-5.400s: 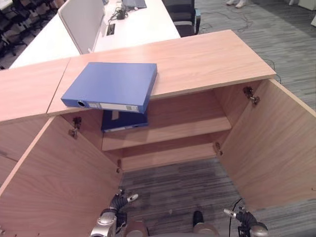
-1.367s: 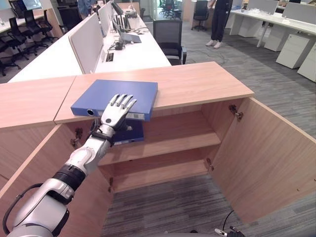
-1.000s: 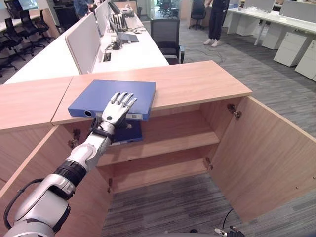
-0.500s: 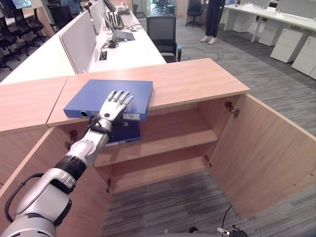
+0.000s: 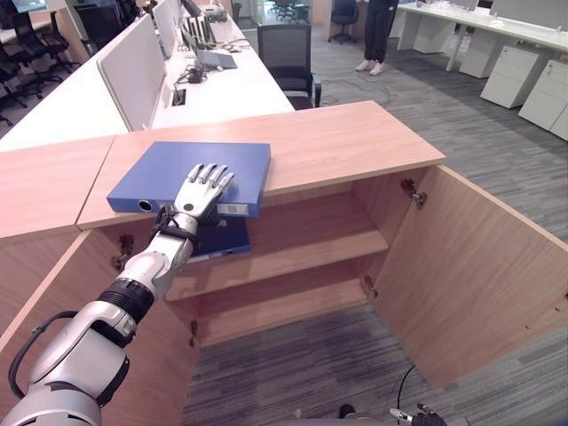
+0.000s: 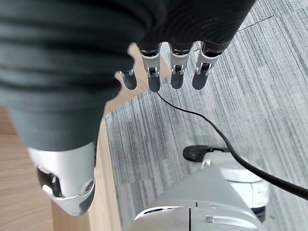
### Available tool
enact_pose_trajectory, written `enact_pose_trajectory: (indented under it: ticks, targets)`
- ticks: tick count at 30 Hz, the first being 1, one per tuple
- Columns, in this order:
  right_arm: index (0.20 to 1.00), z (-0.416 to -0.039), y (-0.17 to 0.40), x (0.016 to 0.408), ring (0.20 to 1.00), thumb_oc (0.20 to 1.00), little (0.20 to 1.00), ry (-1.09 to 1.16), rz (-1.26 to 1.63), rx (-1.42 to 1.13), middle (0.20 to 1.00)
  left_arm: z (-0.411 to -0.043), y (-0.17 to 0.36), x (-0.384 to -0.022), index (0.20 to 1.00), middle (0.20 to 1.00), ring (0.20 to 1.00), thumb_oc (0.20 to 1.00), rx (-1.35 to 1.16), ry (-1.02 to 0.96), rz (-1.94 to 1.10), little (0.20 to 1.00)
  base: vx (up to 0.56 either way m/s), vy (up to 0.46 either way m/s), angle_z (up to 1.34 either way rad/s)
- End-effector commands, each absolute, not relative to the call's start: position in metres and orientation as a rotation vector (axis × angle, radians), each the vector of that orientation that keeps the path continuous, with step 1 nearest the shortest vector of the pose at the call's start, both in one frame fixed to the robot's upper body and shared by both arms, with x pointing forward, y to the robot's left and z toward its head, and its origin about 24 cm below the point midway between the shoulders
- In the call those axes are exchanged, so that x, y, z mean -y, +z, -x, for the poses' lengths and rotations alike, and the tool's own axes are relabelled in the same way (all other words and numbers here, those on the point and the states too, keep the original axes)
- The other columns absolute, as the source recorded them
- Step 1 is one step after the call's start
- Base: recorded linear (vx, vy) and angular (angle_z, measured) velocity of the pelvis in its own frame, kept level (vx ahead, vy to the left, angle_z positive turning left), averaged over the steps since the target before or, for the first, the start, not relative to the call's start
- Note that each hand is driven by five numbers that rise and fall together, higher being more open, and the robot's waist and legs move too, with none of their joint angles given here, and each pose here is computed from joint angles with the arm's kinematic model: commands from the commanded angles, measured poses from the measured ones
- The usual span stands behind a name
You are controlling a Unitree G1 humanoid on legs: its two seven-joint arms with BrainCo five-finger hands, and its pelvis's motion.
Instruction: Put the empty folder in the office cabinet
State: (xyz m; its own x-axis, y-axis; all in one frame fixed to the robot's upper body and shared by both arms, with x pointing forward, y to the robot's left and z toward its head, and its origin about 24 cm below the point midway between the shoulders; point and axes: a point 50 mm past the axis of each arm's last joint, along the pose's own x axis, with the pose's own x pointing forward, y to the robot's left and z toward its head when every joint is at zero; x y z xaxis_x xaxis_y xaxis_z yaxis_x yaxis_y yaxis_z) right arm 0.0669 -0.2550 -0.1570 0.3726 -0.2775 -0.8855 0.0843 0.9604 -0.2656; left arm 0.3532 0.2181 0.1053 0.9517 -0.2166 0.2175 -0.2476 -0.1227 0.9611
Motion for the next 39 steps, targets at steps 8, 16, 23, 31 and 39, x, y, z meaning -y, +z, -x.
enact_pose_trajectory:
  ticks: [8,16,23,31,39]
  targets:
    - [1.000,-0.0940,-0.1504,0.2607,1.000,1.000,1.000,-0.247,0.200,-1.091,1.000,-0.3834,0.1752,-0.2202,1.000,1.000,1.000,1.000,0.452,0.222,-1.704,1.000,0.00,0.000,0.00]
    - [1.000,-0.0941,-0.1501,0.2610,1.000,1.000,1.000,-0.254,0.195,-1.087,1.000,-0.3838,0.1708,-0.2210,1.000,1.000,1.000,1.000,0.431,0.219,-1.691,1.000,0.00,0.000,0.00]
    - [1.000,-0.0935,-0.1501,0.2613,1.000,1.000,1.000,-0.256,0.195,-1.088,1.000,-0.3846,0.1716,-0.2180,0.200,0.200,0.200,0.200,0.437,0.216,-1.676,0.200,0.00,0.000,0.00]
    - [1.000,-0.0944,-0.1500,0.2614,1.000,1.000,1.000,-0.261,0.195,-1.087,1.000,-0.3842,0.1692,-0.2168,0.200,0.200,0.200,0.200,0.433,0.209,-1.667,0.200,0.00,0.000,0.00]
    - [1.000,-0.0959,-0.1500,0.2597,1.000,1.000,1.000,-0.254,0.193,-1.084,1.000,-0.3839,0.1703,-0.2170,0.200,0.200,0.200,0.200,0.434,0.216,-1.648,0.200,0.00,0.000,0.00]
